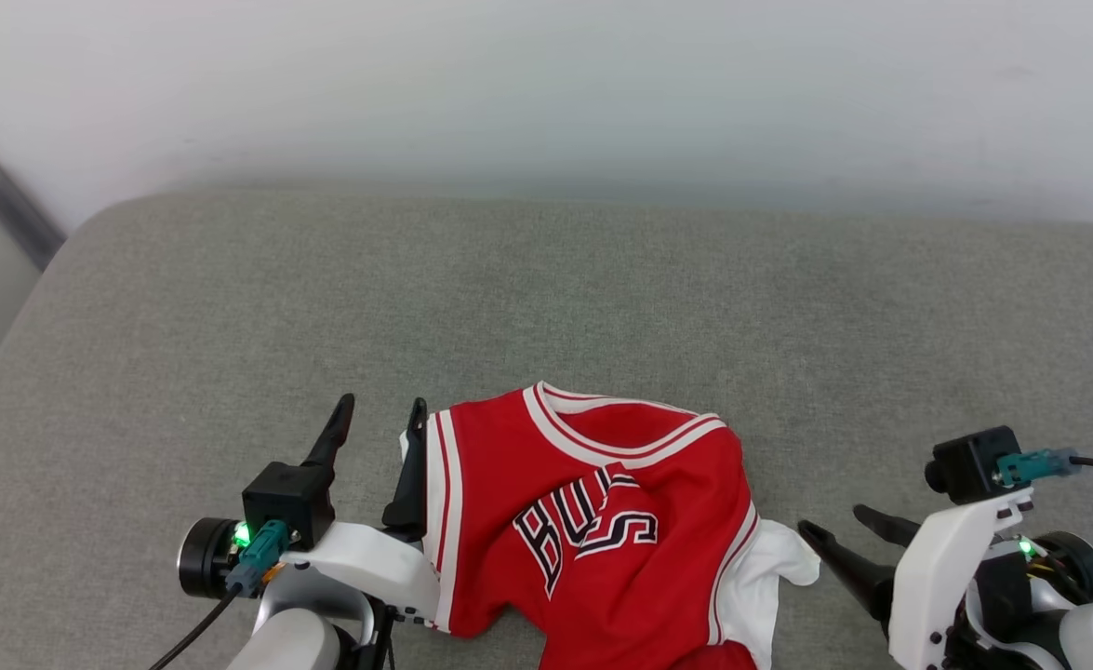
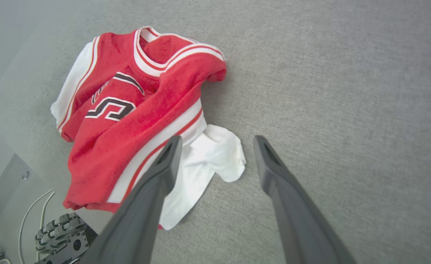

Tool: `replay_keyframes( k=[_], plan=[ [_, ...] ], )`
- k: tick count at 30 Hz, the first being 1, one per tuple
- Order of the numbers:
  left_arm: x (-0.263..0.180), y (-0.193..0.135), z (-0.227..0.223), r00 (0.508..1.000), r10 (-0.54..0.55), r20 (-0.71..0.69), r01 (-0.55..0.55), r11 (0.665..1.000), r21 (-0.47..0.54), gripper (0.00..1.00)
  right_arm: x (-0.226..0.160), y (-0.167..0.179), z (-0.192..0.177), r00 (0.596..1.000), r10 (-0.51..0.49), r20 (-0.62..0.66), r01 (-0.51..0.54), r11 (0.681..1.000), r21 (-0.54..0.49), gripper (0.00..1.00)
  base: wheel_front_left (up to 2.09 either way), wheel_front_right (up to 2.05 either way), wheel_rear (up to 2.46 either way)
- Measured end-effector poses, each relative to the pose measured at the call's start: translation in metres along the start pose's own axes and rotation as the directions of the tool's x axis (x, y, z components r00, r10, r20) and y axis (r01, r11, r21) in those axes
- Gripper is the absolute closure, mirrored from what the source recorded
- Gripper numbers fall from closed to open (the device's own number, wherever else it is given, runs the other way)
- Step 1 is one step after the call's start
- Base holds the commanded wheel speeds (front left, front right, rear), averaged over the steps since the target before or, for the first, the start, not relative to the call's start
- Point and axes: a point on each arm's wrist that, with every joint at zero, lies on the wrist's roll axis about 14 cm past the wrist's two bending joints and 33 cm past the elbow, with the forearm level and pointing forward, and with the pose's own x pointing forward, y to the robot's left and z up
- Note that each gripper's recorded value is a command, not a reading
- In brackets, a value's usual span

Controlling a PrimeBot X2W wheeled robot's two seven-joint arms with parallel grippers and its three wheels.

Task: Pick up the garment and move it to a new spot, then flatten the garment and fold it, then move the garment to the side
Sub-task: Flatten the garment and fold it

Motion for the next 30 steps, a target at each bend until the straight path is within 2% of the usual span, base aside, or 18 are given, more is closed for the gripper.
replay_keyframes(
  k=[2,5,12,18,20,21,26,30],
  plan=[
    [0.002,-0.001,-0.002,1.0,-0.004,-0.005,0.004,1.0,-0.002,0.0,0.0,-0.014,-0.014,0.997,-0.041,-0.065,0.041,0.999,-0.001,0.0,0.0,0.0,0.0],
    [0.007,-0.001,-0.006,1.0,-0.004,-0.015,0.004,1.0,-0.002,0.0,0.005,-0.019,-0.03,0.99,-0.044,-0.135,0.048,0.998,0.026,0.0,0.0,0.0,0.0],
    [0.021,-0.002,-0.02,0.999,-0.007,-0.049,0.007,1.0,-0.002,0.0,0.028,-0.021,-0.069,0.958,-0.016,-0.287,0.039,0.996,0.075,0.0,0.0,0.0,0.0],
    [0.025,0.001,-0.032,0.997,0.003,-0.076,-0.003,1.0,-0.001,0.0,0.045,-0.016,-0.087,0.936,0.019,-0.352,0.014,0.996,0.09,0.0,0.0,0.0,0.0],
    [0.025,0.002,-0.031,0.997,0.005,-0.074,-0.005,1.0,0.0,0.0,0.048,-0.012,-0.09,0.932,0.032,-0.361,-0.001,0.996,0.086,0.61,0.0,0.0,0.0],
    [0.025,0.002,-0.03,0.997,0.006,-0.072,-0.006,1.0,0.0,0.0,0.049,-0.01,-0.09,0.932,0.037,-0.361,-0.006,0.996,0.087,1.0,0.0,0.0,0.0],
    [0.024,0.003,-0.025,0.998,0.011,-0.057,-0.011,1.0,0.003,0.0,0.05,-0.005,-0.078,0.951,0.044,-0.306,-0.022,0.997,0.074,1.0,0.0,0.0,0.0],
    [0.02,0.001,-0.02,0.999,0.007,-0.046,-0.007,1.0,0.002,0.0,0.044,-0.019,-0.04,0.982,-0.004,-0.189,0.007,1.0,0.017,1.0,0.0,0.0,0.0]
  ],
)
